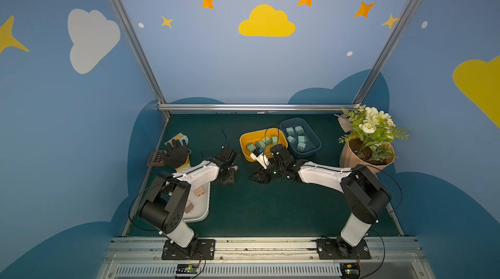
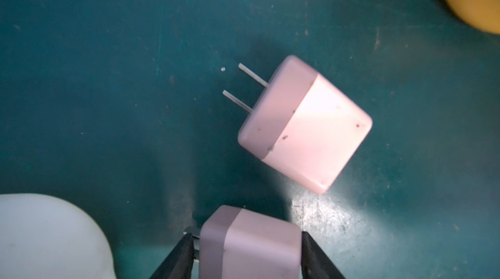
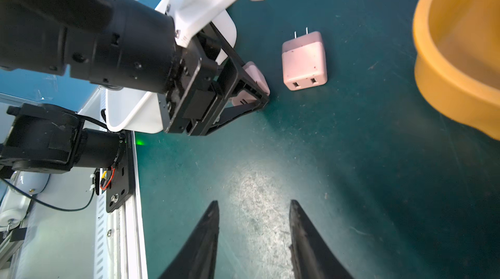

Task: Place the plugs by color into the storage box
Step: Pick up the plug from the center of the board.

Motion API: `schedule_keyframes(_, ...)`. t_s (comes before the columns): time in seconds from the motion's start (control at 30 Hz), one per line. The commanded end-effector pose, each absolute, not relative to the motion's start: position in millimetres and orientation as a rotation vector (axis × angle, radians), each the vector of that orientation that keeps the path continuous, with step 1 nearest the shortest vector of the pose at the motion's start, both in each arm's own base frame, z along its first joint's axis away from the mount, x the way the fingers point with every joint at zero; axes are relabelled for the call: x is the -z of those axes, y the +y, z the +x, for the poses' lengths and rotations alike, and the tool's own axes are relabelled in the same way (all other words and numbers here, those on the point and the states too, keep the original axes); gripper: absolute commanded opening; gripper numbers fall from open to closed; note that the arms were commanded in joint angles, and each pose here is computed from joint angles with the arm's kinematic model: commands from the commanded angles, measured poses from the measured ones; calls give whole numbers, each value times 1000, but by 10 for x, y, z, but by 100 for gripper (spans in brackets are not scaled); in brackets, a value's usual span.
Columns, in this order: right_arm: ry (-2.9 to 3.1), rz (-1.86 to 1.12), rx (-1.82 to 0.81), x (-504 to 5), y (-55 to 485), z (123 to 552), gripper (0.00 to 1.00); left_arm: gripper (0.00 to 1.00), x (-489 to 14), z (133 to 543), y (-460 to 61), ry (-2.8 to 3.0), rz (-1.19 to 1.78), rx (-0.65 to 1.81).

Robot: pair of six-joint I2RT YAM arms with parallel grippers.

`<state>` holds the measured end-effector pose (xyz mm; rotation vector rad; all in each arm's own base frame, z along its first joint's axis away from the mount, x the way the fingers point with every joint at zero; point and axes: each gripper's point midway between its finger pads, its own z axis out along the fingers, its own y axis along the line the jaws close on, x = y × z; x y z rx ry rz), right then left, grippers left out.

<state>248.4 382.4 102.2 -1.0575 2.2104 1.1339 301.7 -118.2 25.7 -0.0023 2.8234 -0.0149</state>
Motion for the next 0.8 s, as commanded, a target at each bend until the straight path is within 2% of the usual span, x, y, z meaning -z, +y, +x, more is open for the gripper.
schedule_keyframes(0.0,2134,-1052,-1123,-1189,3825,2523,43,59,-258,2952,-1120,2845,44,-32)
schedule_keyframes(0.17,2121,-1044,-1129,-1233,3819,2555,43,58,-248,2927,-1230,2869,96,41)
schedule_keyframes(0.6,2097,-1029,-1125,-1290,3806,2563,41,55,-274,2933,-1222,2870,105,-5)
schedule_keyframes(0.77,2089,-1034,-1135,-1319,3818,2556,41,51,-322,2909,-1244,2855,117,6)
